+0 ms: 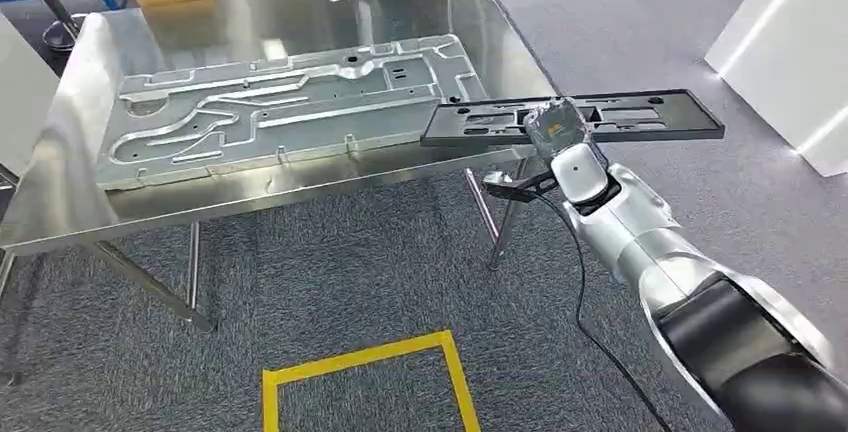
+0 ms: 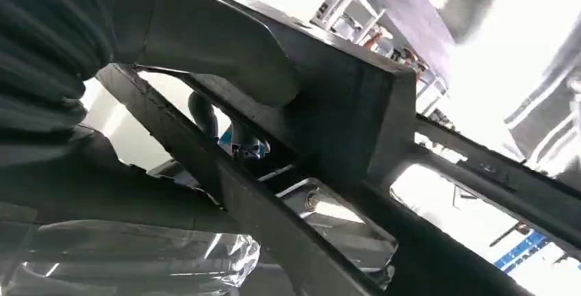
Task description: Take the parts from the cabinet and place them on the table.
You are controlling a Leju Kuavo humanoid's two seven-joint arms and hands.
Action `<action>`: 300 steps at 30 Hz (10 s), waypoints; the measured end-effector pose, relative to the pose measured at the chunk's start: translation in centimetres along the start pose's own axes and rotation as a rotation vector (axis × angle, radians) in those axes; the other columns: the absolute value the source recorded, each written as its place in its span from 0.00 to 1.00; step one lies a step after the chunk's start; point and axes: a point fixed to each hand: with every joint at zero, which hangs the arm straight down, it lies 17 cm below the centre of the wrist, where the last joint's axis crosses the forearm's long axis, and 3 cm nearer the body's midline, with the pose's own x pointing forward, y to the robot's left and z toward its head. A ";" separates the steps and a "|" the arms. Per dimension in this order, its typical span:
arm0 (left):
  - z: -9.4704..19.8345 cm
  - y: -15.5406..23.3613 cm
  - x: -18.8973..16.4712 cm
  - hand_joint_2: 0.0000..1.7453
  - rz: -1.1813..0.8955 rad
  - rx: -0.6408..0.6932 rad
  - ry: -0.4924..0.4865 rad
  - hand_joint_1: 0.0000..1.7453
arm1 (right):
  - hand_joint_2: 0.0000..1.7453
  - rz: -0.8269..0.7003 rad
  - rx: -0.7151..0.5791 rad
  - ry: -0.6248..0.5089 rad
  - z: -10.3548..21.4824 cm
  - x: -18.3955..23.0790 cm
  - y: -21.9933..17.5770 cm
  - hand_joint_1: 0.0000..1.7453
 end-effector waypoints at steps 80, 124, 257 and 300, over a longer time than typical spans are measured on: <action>-0.2 0.6 1.5 1.00 -0.075 0.002 -0.019 0.00 | 1.00 -0.571 -0.046 -0.428 6.4 27.6 -16.2 1.00; 0.1 -0.4 3.6 1.00 -0.045 -0.038 -0.144 0.00 | 1.00 -0.504 -0.056 -0.392 6.4 26.8 -12.6 0.00; 0.5 -2.4 4.9 0.00 0.001 -0.067 -0.211 0.00 | 1.00 -1.137 -0.140 -0.176 12.1 24.4 -3.1 0.00; 0.5 -2.5 5.0 0.00 0.004 -0.067 -0.215 0.00 | 0.00 -1.176 -0.110 -0.108 13.2 23.6 -0.1 0.00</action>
